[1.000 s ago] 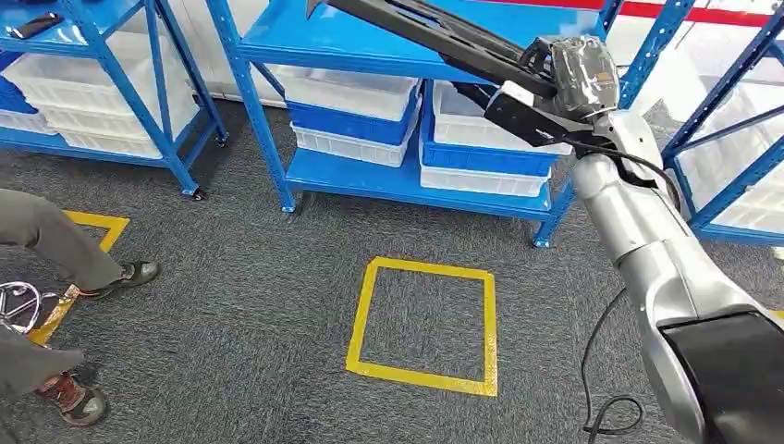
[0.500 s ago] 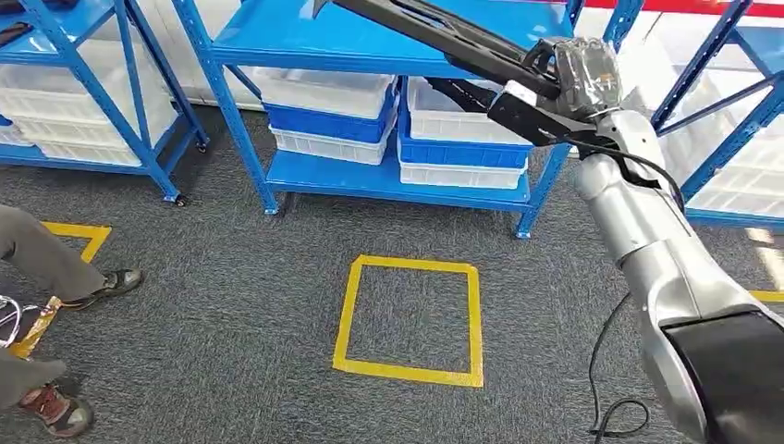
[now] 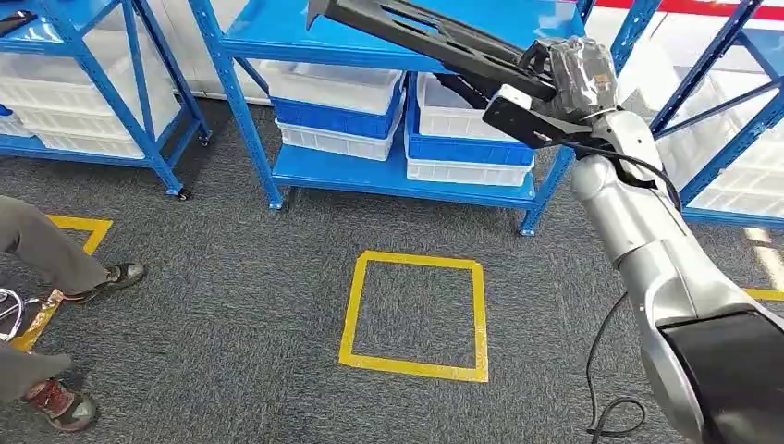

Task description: Take the parts from the cabinet and place them on the table.

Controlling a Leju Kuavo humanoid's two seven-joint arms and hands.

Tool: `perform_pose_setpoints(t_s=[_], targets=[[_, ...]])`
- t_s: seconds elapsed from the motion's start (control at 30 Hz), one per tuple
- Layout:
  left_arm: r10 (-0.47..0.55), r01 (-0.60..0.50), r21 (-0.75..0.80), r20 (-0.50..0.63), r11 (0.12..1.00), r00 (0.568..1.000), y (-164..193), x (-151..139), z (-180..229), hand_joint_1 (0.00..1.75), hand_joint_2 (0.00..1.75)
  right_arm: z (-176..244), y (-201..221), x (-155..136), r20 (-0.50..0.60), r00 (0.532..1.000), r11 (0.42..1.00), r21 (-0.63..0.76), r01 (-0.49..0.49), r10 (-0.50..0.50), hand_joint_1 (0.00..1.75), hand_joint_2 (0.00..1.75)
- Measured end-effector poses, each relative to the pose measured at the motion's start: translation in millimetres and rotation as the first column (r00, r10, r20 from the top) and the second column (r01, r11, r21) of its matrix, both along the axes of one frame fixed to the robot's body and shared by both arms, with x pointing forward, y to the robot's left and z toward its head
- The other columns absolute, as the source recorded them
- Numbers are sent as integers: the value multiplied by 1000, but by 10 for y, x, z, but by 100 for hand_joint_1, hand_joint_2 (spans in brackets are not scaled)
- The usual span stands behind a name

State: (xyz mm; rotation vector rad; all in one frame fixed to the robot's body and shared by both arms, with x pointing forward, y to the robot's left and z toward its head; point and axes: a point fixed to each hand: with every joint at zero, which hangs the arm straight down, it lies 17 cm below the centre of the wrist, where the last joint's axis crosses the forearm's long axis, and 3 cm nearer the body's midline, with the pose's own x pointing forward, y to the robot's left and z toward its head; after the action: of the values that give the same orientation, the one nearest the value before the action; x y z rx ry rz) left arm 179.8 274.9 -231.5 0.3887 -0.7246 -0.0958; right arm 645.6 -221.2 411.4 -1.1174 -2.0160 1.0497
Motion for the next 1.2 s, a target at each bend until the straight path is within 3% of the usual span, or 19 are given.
perform_pose_setpoints(t_s=[1.2], targets=[[-2,2,-8,-1,1000,1000,-12,11,-2,0,175,-3,-4,11,6,1000,1000,4,2,-2,169,175]])
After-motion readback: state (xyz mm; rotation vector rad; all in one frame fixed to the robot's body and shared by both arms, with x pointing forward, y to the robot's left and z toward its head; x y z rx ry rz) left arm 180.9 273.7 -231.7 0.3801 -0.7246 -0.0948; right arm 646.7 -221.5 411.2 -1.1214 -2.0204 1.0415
